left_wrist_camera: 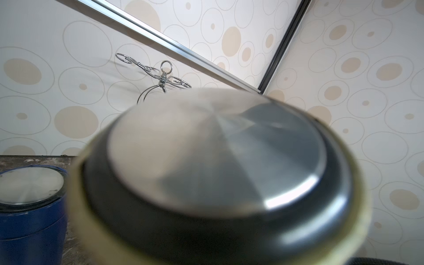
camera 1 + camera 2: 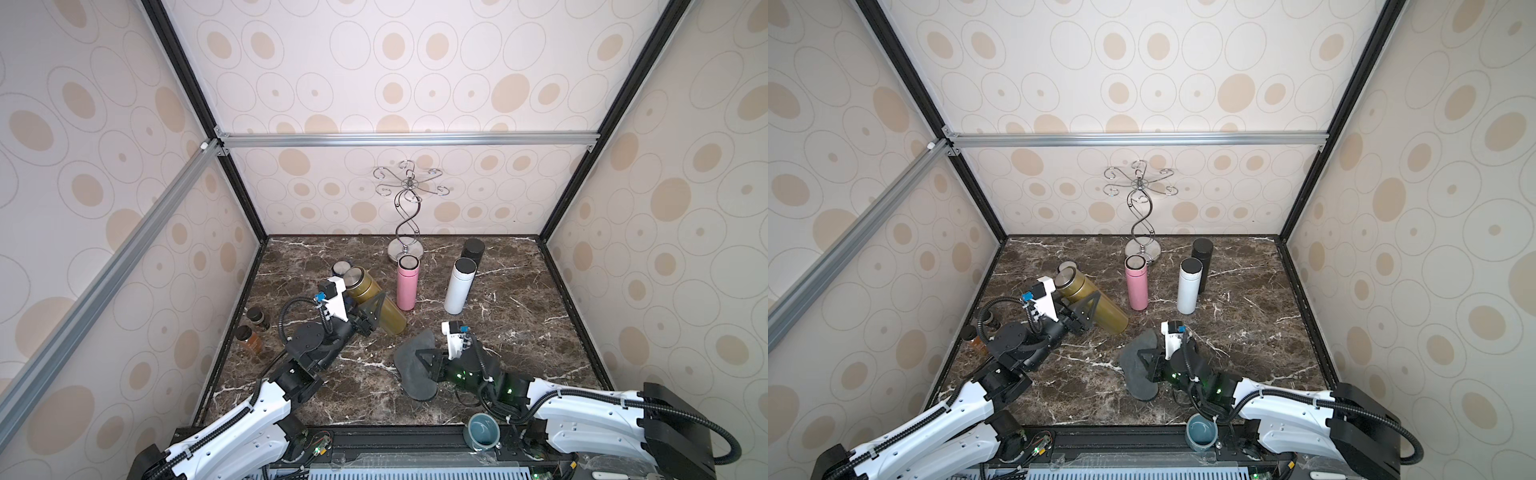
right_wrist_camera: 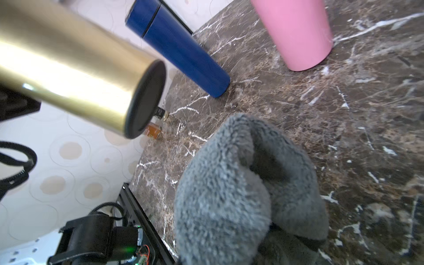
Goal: Wipe the surface of the thermos
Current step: Wipe the dirt from the surface of the thermos.
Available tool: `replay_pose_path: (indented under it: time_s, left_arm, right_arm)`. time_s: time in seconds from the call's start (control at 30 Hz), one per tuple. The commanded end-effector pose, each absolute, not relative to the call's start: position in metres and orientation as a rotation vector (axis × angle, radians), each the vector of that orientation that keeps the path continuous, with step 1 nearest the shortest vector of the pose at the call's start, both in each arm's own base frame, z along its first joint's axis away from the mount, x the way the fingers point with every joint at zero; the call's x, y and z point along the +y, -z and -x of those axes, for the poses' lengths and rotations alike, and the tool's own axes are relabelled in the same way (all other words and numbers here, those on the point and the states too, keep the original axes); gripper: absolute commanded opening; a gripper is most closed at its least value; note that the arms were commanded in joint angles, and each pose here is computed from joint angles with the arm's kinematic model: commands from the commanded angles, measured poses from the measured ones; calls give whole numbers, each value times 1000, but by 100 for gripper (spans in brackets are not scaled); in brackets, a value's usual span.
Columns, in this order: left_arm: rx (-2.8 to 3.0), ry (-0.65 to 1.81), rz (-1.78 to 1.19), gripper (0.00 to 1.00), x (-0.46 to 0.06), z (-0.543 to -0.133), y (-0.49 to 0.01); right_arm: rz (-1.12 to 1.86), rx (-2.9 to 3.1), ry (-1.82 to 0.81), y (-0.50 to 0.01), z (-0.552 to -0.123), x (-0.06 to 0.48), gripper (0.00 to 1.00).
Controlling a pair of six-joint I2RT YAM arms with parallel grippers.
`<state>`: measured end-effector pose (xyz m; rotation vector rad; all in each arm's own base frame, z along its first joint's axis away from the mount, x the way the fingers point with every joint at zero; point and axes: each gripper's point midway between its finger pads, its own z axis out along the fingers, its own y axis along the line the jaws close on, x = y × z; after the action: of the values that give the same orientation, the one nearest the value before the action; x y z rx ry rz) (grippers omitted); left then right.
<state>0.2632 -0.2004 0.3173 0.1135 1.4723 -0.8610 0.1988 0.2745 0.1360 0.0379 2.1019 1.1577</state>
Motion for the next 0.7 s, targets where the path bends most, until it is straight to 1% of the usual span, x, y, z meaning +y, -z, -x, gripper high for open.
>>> replay_pose_path:
  time_s: [0.0, 0.3, 0.57, 0.67]
  left_arm:
    - [1324, 979, -77, 0, -197, -250, -361]
    - [1293, 1051, -78, 0, -199, -244, -370]
    - [1277, 1080, -79, 0, -201, -242, -371]
    - [1283, 1076, -73, 0, -201, -244, -368]
  right_arm:
    - [-195, 1892, -1458, -182, -210, 273, 0]
    - [-265, 1674, -1678, -230, -227, 270, 0]
    - [-205, 1610, -1899, -250, -231, 305, 0]
    - [-168, 1624, -1945, -252, -229, 320, 0]
